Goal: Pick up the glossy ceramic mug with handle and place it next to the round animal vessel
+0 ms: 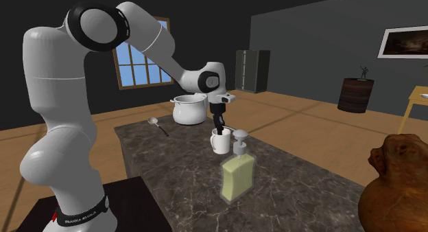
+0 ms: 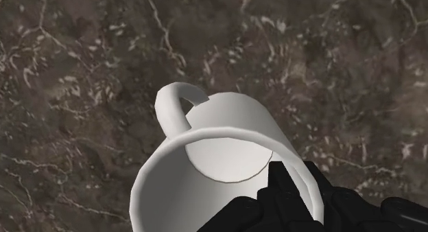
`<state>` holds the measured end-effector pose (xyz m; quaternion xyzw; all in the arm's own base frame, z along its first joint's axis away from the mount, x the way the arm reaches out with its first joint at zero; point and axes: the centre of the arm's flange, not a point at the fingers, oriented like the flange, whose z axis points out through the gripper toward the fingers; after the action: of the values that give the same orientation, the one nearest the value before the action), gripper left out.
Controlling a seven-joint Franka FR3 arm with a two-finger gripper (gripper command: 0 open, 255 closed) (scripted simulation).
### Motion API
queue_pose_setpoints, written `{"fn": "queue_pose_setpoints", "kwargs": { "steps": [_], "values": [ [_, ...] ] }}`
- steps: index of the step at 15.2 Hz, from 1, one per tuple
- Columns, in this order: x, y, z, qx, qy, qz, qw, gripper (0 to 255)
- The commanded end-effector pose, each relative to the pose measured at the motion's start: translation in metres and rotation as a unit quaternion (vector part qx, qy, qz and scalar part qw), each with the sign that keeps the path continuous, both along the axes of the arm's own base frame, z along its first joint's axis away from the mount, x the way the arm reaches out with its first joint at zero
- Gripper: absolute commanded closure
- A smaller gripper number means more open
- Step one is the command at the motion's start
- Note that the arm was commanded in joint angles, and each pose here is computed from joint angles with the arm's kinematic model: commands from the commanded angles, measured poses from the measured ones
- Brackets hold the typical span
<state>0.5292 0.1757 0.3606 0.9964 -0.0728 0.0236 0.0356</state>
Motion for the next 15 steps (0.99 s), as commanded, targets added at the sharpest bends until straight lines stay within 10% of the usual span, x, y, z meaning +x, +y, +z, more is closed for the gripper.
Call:
{"fn": "queue_pose_setpoints", "kwargs": {
  "steps": [1, 15],
  "values": [
    [0.000, 0.000, 0.010, 0.000, 0.000, 0.000, 1.0000, 255],
    [0.000, 0.000, 0.084, 0.000, 0.000, 0.000, 1.0000, 255]
  ]
}}
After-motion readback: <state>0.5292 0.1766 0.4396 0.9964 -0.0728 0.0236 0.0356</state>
